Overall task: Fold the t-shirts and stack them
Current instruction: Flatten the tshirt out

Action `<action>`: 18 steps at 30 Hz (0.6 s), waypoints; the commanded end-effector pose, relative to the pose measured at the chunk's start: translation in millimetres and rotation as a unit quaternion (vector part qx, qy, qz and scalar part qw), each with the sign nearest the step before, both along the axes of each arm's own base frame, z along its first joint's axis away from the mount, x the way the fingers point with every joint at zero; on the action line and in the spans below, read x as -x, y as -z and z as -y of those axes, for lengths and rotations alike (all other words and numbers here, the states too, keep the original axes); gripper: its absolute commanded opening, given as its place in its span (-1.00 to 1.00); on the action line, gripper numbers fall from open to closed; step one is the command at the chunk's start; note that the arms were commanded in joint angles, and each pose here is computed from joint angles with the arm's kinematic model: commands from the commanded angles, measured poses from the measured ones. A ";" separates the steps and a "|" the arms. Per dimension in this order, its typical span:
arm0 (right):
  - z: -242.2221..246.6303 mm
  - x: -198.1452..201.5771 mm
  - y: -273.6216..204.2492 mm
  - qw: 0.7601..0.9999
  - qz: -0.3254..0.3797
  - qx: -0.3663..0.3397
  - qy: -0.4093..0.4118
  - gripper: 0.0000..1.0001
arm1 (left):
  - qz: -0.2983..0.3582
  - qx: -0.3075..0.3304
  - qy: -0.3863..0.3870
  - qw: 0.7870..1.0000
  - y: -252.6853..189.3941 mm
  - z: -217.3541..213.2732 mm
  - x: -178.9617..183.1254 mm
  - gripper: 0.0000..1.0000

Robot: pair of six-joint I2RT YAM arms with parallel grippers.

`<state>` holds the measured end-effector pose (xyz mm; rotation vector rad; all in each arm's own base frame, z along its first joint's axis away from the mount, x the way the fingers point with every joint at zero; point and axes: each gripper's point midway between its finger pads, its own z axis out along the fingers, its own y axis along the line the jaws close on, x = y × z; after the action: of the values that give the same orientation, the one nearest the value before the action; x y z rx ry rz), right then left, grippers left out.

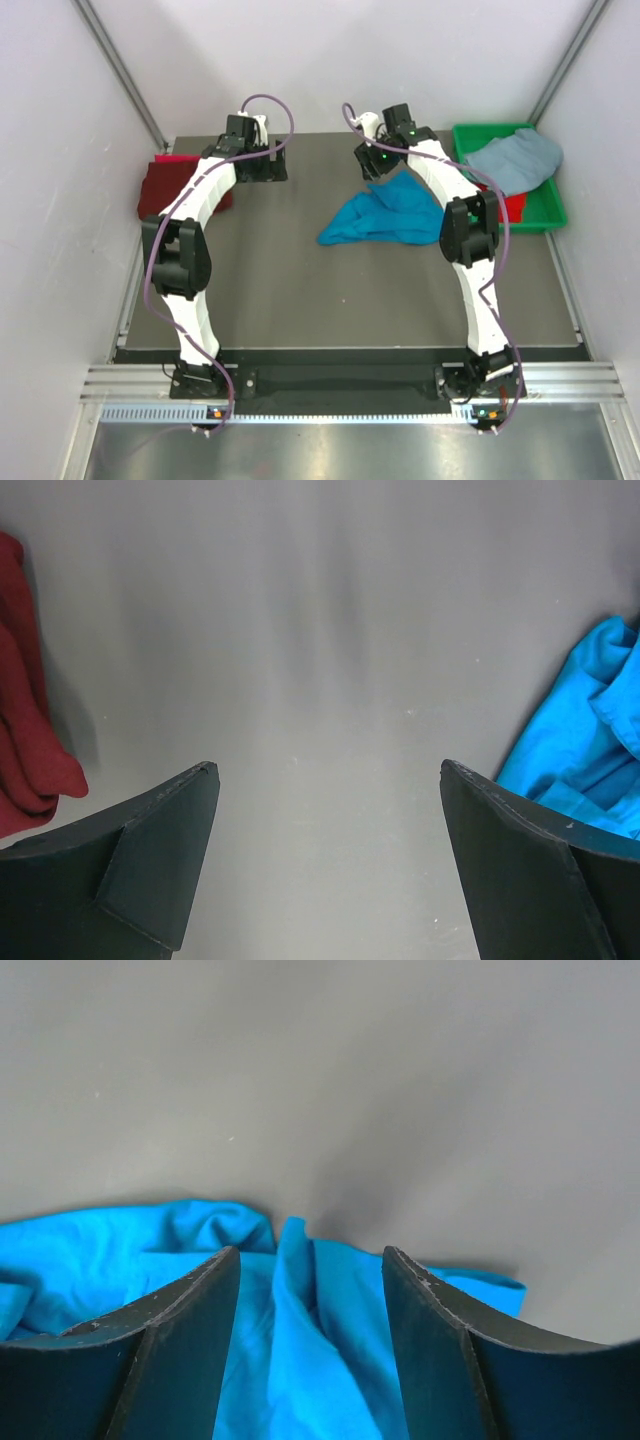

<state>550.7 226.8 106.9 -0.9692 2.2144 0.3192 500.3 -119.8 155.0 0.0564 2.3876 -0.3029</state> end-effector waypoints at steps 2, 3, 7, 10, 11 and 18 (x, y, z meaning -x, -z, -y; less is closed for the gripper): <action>-11.8 8.3 0.5 1.000 -0.008 0.006 -0.027 0.19 | 0.053 0.011 0.001 0.999 -36.3 0.1 -13.1 0.92; -8.8 8.2 6.5 1.000 -0.012 0.014 -0.022 0.18 | 0.052 0.011 0.001 0.999 -36.2 -0.2 -12.5 0.92; -2.3 13.4 21.7 0.999 -0.031 0.033 -0.018 0.08 | 0.052 0.010 0.000 0.999 -35.6 -1.2 -12.0 0.92; -0.1 13.3 26.2 0.999 -0.035 0.039 -0.013 -0.04 | 0.050 0.012 -0.001 0.999 -35.1 -2.2 -12.0 0.92; 0.6 13.1 27.1 0.999 -0.035 0.040 -0.011 -0.09 | 0.050 0.013 -0.001 0.999 -34.8 -1.9 -11.9 0.92; 3.6 12.2 28.9 0.998 -0.035 0.047 -0.004 -0.57 | 0.048 0.016 -0.001 0.999 -34.0 -1.5 -11.1 0.92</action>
<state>534.3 215.4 65.7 -1.0198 2.3458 0.2777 500.9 -116.7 155.0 0.0486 2.3879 -0.3051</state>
